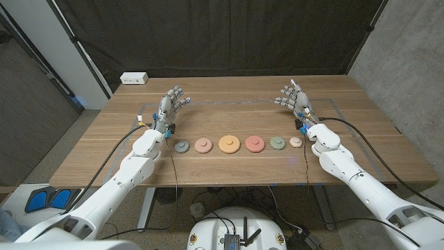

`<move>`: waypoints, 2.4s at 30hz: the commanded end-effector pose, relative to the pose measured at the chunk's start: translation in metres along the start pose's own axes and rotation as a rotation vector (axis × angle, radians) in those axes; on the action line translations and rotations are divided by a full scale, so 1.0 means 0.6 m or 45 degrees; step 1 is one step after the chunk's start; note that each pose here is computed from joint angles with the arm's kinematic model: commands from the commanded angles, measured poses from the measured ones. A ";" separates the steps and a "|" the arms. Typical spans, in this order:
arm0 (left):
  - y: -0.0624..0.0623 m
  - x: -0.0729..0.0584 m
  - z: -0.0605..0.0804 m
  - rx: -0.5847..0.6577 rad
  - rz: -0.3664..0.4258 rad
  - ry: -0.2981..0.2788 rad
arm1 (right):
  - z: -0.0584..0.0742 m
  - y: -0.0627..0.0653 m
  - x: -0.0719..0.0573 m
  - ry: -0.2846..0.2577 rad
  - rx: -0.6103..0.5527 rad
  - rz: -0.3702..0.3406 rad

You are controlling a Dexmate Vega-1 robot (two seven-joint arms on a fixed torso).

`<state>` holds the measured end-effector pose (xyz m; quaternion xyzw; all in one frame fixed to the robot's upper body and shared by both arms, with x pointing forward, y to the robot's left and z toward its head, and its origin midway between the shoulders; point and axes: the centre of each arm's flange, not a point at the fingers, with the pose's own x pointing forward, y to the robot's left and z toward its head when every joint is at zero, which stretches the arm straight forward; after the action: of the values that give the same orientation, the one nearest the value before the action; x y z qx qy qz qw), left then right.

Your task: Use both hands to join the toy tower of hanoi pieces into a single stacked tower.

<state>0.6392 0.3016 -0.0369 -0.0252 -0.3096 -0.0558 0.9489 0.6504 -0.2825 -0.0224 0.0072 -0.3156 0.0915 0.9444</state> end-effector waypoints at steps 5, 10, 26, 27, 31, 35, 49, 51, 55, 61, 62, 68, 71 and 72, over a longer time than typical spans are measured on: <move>-0.004 -0.013 0.001 0.001 0.010 -0.006 | 0.001 0.005 -0.007 -0.025 0.003 -0.038; -0.007 -0.016 0.002 -0.001 0.015 -0.009 | 0.003 0.005 -0.012 -0.029 -0.002 -0.036; -0.022 -0.029 0.000 -0.005 0.052 -0.027 | 0.002 -0.001 -0.022 -0.026 -0.019 -0.036; -0.023 -0.031 0.000 -0.005 0.055 -0.028 | 0.002 -0.001 -0.022 -0.018 -0.009 -0.046; -0.025 -0.036 -0.003 -0.006 0.064 -0.028 | 0.000 -0.002 -0.022 -0.015 -0.025 -0.042; -0.026 -0.039 -0.007 -0.002 0.070 -0.020 | -0.001 0.000 -0.023 -0.013 -0.043 -0.065; -0.025 -0.041 -0.004 0.027 0.115 0.003 | -0.007 0.005 -0.023 0.026 -0.089 -0.137; -0.025 -0.040 -0.003 0.029 0.111 0.002 | -0.007 0.007 -0.022 0.028 -0.088 -0.140; -0.027 -0.039 -0.003 0.039 0.107 -0.006 | -0.007 0.009 -0.021 0.022 -0.090 -0.139; -0.027 -0.037 -0.004 0.054 0.101 -0.010 | -0.007 0.009 -0.023 0.020 -0.111 -0.137; -0.026 -0.037 -0.004 0.058 0.098 -0.011 | -0.007 0.009 -0.023 0.019 -0.119 -0.138; -0.026 -0.035 0.000 0.115 0.088 -0.007 | -0.006 0.008 -0.024 0.020 -0.152 -0.140; -0.026 -0.035 0.001 0.143 0.082 -0.001 | -0.005 0.008 -0.025 0.026 -0.169 -0.140; -0.027 -0.035 0.001 0.154 0.081 0.001 | -0.005 0.008 -0.025 0.029 -0.181 -0.141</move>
<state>0.6201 0.2880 -0.0507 -0.0100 -0.3134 -0.0107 0.9495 0.6408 -0.2798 -0.0338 -0.0218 -0.3116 0.0264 0.9496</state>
